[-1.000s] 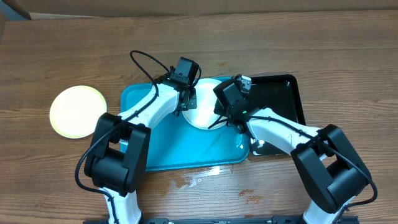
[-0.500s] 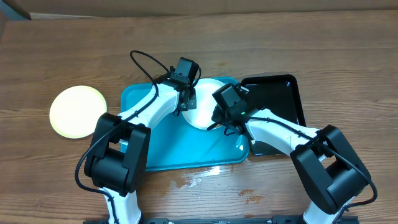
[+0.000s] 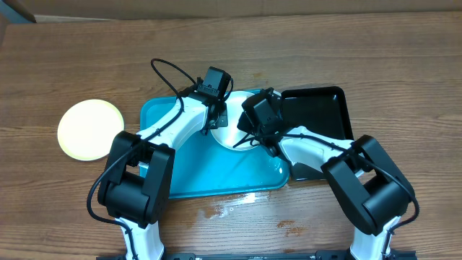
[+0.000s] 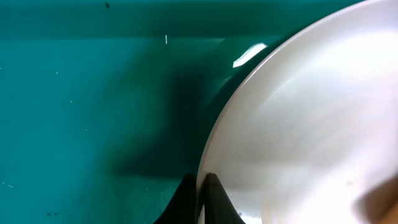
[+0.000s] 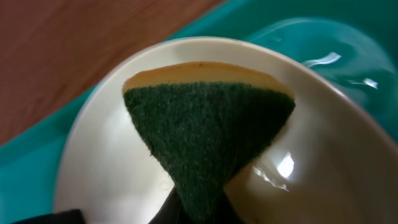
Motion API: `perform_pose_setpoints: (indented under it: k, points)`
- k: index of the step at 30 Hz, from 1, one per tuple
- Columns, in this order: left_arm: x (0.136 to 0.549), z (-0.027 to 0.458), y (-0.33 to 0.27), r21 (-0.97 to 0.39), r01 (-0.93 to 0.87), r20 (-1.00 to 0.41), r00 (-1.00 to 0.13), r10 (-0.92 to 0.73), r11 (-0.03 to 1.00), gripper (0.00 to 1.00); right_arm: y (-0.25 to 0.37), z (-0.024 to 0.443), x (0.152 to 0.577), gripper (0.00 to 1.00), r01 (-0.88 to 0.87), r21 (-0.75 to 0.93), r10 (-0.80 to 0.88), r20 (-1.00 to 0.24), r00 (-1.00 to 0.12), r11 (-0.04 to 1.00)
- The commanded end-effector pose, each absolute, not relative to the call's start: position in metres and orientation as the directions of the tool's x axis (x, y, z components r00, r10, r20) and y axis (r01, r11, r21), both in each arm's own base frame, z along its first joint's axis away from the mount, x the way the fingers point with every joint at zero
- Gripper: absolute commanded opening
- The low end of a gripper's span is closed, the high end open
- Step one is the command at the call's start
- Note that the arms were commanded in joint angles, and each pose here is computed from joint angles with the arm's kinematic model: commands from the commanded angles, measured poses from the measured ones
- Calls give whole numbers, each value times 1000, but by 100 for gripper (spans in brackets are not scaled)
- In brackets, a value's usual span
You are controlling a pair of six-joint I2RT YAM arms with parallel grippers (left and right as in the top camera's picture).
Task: Clean dirty plates on tray and stack at the side
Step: 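Wipe the white plate with the sponge while the left gripper holds the rim, then carry the sponge back into the black tray with the right gripper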
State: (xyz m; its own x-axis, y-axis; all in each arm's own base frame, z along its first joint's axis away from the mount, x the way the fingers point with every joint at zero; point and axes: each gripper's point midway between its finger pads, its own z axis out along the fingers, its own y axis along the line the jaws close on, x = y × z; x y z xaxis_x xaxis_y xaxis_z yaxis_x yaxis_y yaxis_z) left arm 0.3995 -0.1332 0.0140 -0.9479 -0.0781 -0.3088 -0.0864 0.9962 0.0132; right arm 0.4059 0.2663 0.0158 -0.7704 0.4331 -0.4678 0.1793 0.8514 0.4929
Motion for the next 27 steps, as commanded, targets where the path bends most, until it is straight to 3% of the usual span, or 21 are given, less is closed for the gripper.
perform_pose_setpoints:
  k: [1, 9, 16, 21, 27]
  points:
    - [400, 13, -115, 64, -135, -320, -941, -108, 989, 4, 269, 23, 417, 4, 85, 478, 367, -537, -760, 875]
    - [400, 13, -115, 70, -121, -319, -943, -92, 990, 4, 241, 119, 448, 4, 43, 519, 413, -625, -662, 854]
    - [401, 14, -115, 68, -121, -322, -942, -93, 990, 4, 170, 179, 422, 4, 126, 466, 428, -627, -651, 876]
    - [407, 28, -117, 69, -97, -342, -937, -68, 993, 4, 112, 161, 397, 4, 263, 355, 429, -556, -712, 897]
    - [420, 87, -122, 7, -97, -461, -883, -83, 995, 4, 50, 120, 365, 4, 440, 218, 491, -416, -765, 871]
